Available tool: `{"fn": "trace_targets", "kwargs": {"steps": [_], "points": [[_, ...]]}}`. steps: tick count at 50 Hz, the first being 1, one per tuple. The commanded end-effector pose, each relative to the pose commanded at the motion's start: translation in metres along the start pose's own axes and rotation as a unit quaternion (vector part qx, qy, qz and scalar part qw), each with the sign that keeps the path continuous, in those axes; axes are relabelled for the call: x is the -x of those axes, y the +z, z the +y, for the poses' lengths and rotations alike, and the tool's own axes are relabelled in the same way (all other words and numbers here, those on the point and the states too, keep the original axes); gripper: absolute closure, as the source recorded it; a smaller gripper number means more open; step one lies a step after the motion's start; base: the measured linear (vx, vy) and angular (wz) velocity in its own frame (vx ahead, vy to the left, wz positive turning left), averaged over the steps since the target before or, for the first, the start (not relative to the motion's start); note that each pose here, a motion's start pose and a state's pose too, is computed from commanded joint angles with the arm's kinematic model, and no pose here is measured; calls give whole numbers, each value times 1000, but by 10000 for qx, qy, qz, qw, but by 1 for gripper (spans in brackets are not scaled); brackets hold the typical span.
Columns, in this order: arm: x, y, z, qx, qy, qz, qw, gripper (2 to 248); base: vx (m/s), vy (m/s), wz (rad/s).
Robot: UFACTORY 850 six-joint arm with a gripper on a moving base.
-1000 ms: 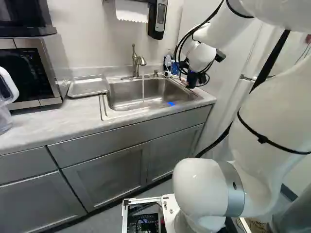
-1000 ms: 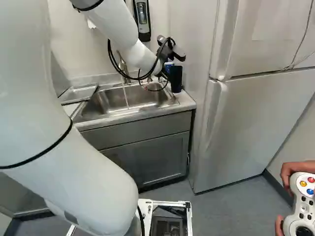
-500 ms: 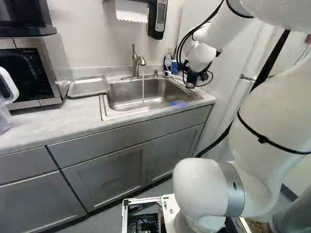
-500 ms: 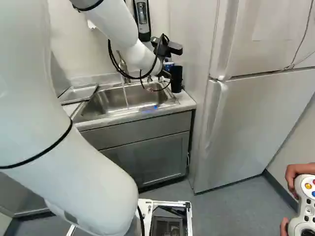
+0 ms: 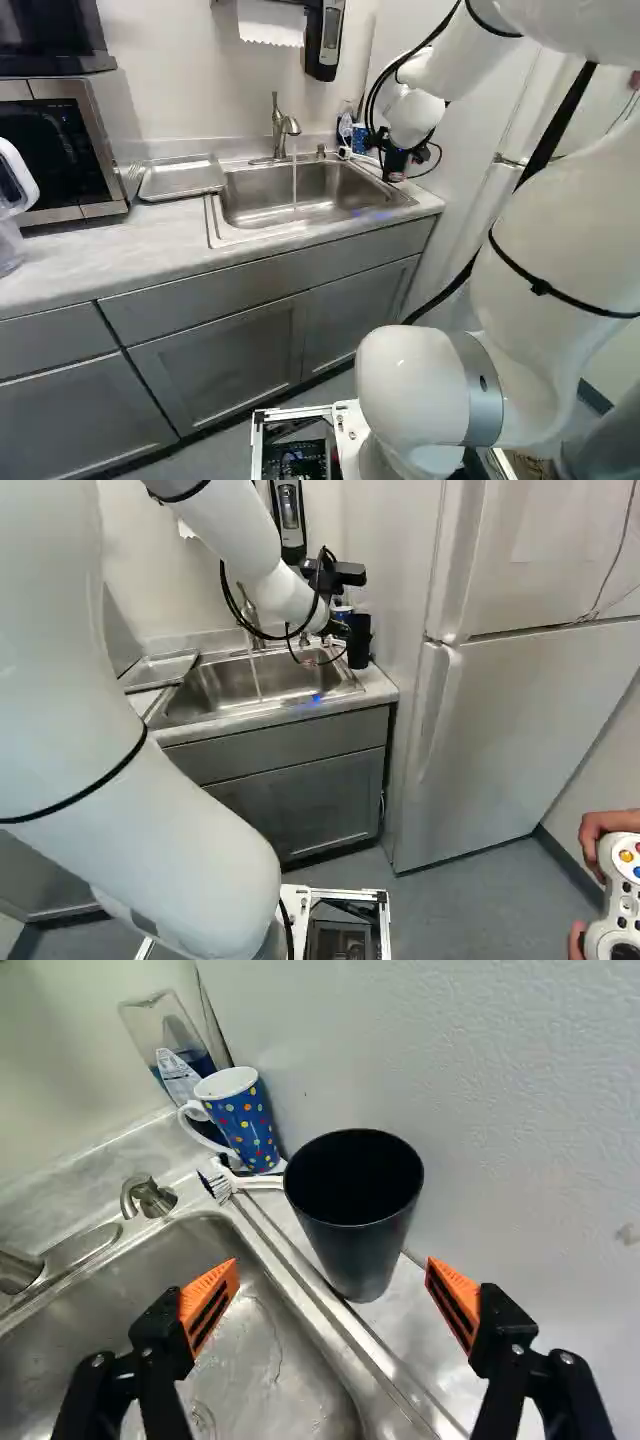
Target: Rinse the cup and place it in the tray
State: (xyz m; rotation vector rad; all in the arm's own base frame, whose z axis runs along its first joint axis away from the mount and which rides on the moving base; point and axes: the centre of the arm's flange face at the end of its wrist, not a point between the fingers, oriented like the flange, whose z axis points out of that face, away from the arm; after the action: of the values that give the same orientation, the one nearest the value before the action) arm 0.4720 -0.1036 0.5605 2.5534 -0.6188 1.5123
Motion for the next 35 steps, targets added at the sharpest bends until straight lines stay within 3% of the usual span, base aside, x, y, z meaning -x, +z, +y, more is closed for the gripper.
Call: {"fn": "trace_targets", "kwargs": {"steps": [35], "points": [[-6,8,14,139,80,16,9999,3,0,0,0]]}}
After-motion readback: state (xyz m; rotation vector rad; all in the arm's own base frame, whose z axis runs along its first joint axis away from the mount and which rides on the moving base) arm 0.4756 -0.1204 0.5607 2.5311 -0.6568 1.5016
